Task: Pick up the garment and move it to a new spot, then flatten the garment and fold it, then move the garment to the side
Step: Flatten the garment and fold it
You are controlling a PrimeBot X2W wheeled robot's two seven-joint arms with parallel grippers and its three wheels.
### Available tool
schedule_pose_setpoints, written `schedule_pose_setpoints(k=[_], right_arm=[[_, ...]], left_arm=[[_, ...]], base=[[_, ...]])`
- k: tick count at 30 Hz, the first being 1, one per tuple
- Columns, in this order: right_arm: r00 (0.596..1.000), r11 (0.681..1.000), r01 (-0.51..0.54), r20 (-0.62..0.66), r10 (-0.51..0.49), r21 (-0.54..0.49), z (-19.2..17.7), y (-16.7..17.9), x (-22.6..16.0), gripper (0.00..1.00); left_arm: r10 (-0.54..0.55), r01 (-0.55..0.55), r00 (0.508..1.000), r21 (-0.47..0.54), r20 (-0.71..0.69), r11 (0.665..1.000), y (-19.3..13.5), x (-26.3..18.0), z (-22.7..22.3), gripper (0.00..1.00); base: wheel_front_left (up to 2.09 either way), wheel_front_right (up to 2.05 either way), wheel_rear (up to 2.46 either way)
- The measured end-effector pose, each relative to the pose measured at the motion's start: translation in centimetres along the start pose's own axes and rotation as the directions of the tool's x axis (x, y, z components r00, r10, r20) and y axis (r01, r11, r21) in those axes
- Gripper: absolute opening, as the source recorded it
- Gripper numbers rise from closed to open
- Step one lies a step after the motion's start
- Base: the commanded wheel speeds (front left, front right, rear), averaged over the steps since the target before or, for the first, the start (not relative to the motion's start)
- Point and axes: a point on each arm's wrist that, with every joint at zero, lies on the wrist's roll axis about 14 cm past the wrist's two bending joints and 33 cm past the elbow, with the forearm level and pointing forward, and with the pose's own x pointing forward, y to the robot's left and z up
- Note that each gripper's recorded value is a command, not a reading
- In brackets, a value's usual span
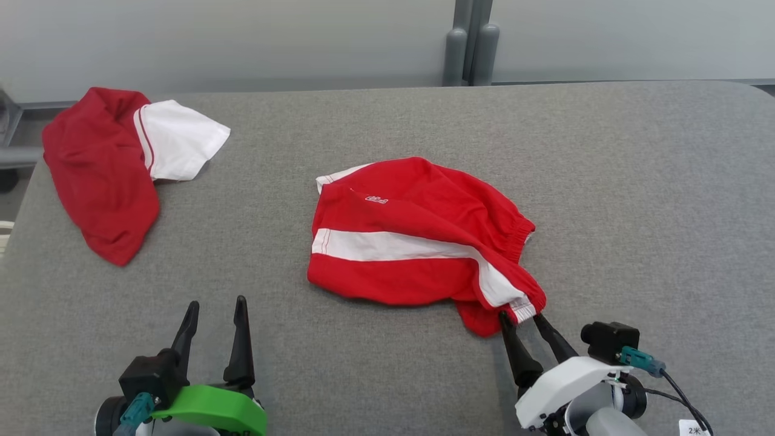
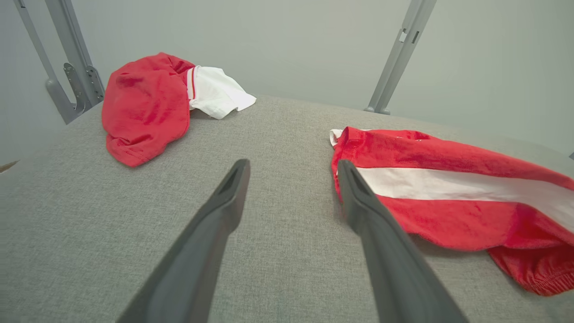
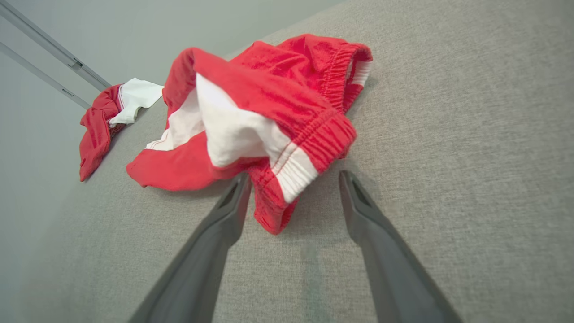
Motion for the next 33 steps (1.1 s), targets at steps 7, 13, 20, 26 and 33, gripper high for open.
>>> schedule_pose_setpoints(k=[7,13,20,26,33], right_arm=[[0.999,0.999,-0.035,-0.010,0.036,0.007,-0.1,1.0,1.5,0.75],[0.998,0.999,-0.053,0.044,0.053,-0.006,1.4,1.5,1.5,0.66],[0.996,0.999,-0.037,0.086,0.037,0.003,2.3,1.0,0.5,0.65],[0.996,0.999,-0.032,0.087,0.031,0.005,2.3,0.8,0.4,0.55],[0.996,0.999,-0.047,0.083,0.045,0.026,2.4,1.3,1.2,0.48]], left_arm=[[0.040,-0.040,0.999,0.003,-0.013,0.999,1.3,-0.2,-0.4,1.00],[0.047,-0.047,0.999,0.004,-0.013,0.999,1.5,-0.1,-0.4,1.00],[0.034,-0.034,0.999,-0.002,-0.015,0.999,1.0,0.3,-0.5,1.00],[0.026,-0.026,0.999,-0.003,-0.022,1.000,0.7,0.5,-0.7,1.00],[0.035,-0.035,0.999,-0.002,-0.022,0.999,1.1,0.4,-0.7,1.00]], base=[[0.00,0.00,0.00],[0.00,0.00,0.00],[0.00,0.00,0.00],[0.00,0.00,0.00],[0.00,0.00,0.00]])
